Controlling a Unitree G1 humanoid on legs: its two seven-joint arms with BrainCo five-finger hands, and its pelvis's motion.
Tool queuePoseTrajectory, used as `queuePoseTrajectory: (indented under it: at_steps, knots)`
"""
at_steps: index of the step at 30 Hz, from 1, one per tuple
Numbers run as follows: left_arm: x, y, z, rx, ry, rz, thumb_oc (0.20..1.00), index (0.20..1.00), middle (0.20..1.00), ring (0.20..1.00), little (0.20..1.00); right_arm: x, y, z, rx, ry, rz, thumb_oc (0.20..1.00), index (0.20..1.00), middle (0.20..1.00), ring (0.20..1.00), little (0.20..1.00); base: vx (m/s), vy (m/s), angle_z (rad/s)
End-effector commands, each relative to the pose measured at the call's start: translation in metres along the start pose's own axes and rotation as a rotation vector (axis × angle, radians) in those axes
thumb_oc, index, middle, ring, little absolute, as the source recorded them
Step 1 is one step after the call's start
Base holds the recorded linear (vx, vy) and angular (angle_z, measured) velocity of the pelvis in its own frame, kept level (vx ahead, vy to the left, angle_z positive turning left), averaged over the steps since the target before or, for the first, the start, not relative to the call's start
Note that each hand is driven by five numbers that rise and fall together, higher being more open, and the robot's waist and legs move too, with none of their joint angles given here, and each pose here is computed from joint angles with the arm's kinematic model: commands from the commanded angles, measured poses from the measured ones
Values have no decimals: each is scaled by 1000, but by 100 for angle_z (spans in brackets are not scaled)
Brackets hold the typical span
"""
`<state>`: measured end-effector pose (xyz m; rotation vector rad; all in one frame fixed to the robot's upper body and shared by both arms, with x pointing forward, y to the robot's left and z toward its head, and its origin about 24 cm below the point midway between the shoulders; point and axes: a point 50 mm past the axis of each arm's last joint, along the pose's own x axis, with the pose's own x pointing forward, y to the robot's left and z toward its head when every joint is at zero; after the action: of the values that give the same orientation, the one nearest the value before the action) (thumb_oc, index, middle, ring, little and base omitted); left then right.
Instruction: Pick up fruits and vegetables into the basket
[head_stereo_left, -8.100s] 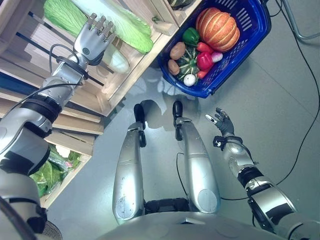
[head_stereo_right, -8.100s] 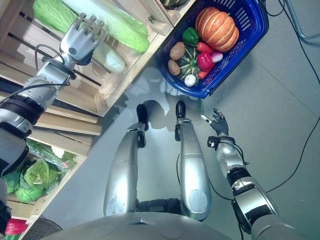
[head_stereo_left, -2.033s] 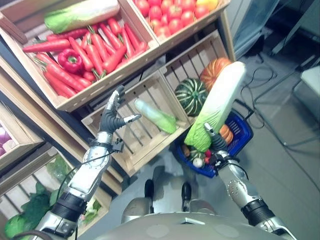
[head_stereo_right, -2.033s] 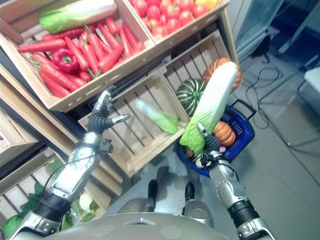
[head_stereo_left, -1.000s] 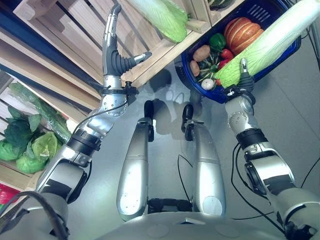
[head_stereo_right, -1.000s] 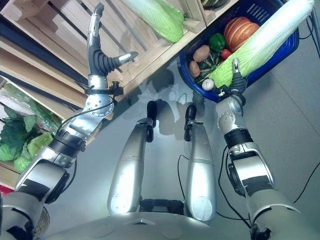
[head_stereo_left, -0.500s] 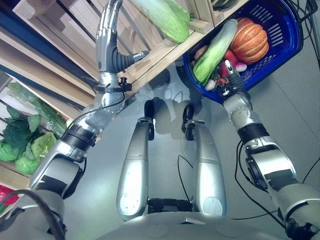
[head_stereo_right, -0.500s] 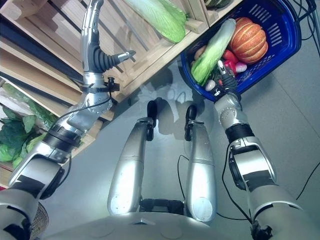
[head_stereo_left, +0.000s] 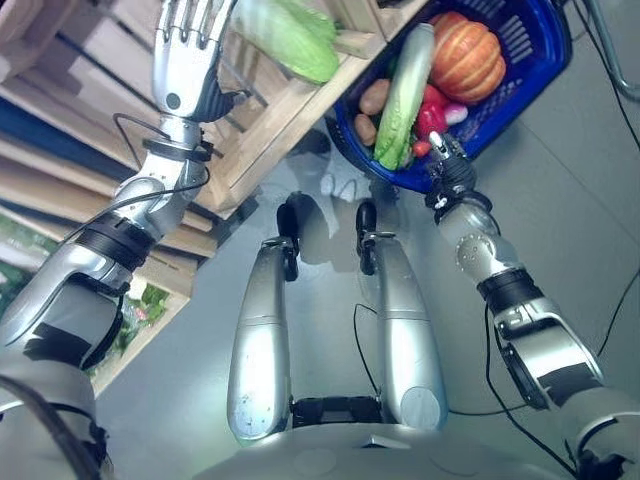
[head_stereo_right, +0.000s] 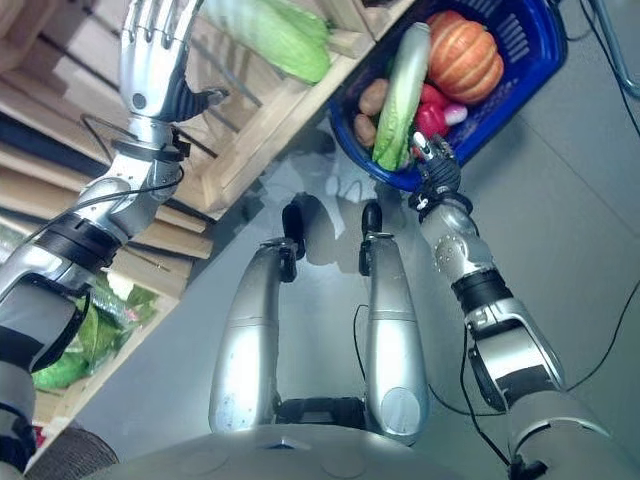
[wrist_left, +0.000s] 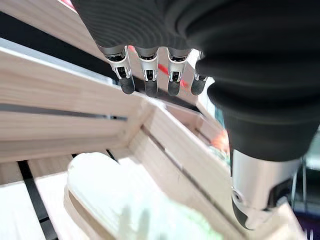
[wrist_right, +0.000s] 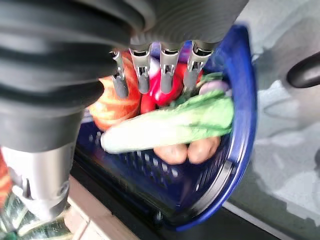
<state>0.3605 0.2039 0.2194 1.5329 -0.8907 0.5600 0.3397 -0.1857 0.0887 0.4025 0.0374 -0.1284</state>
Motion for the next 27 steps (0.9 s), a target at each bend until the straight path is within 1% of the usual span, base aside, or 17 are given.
queuePoseTrajectory:
  at_steps: [1, 5, 7, 12, 17, 20, 24, 25, 26, 27]
  knots:
    - [8, 10, -21, 171, 40, 43, 1000, 1000, 1000, 1000, 1000, -19, 6, -10, -66, -63, 104, 1000, 1000, 1000, 1000, 1000, 1, 93, -38]
    - [10, 10, -43, 322, 101, 1, 1000, 1000, 1000, 1000, 1000, -43, 3, -27, -58, -37, 221, 1000, 1000, 1000, 1000, 1000, -13, 97, -37]
    - [13, 10, -56, 377, 166, -11, 1000, 1000, 1000, 1000, 1000, -53, -3, -33, -43, -27, 276, 1000, 1000, 1000, 1000, 1000, -11, 107, -25]
    - [20, 11, -72, 472, 288, -50, 1000, 1000, 1000, 1000, 1000, -66, -4, -38, -1, -31, 367, 1000, 1000, 1000, 1000, 1000, -9, 78, -15]
    - [30, 17, -79, 559, 348, -70, 1000, 1000, 1000, 1000, 1000, -68, 0, -32, 42, -56, 373, 1000, 1000, 1000, 1000, 1000, -8, 47, -12]
    - [34, 21, -83, 566, 372, -74, 1000, 1000, 1000, 1000, 1000, -68, 0, -30, 50, -60, 377, 1000, 1000, 1000, 1000, 1000, 4, 49, -3]
    - [43, 24, -86, 574, 420, -148, 1000, 1000, 1000, 1000, 1000, -69, 4, -27, 59, -71, 383, 1000, 1000, 1000, 1000, 1000, 2, 31, -2]
    - [43, 21, -85, 570, 424, -185, 762, 762, 762, 762, 762, -69, 7, -26, 64, -74, 388, 1000, 1000, 1000, 1000, 1000, 0, 0, 0]
    - [43, 21, -85, 569, 425, -188, 586, 586, 586, 586, 586, -69, 7, -26, 65, -74, 389, 1000, 1000, 1000, 1000, 1000, 0, 0, 0]
    - [44, 19, -83, 558, 434, -211, 357, 357, 357, 357, 357, -69, 9, -25, 65, -78, 389, 1000, 1000, 1000, 1000, 1000, 0, 0, 0]
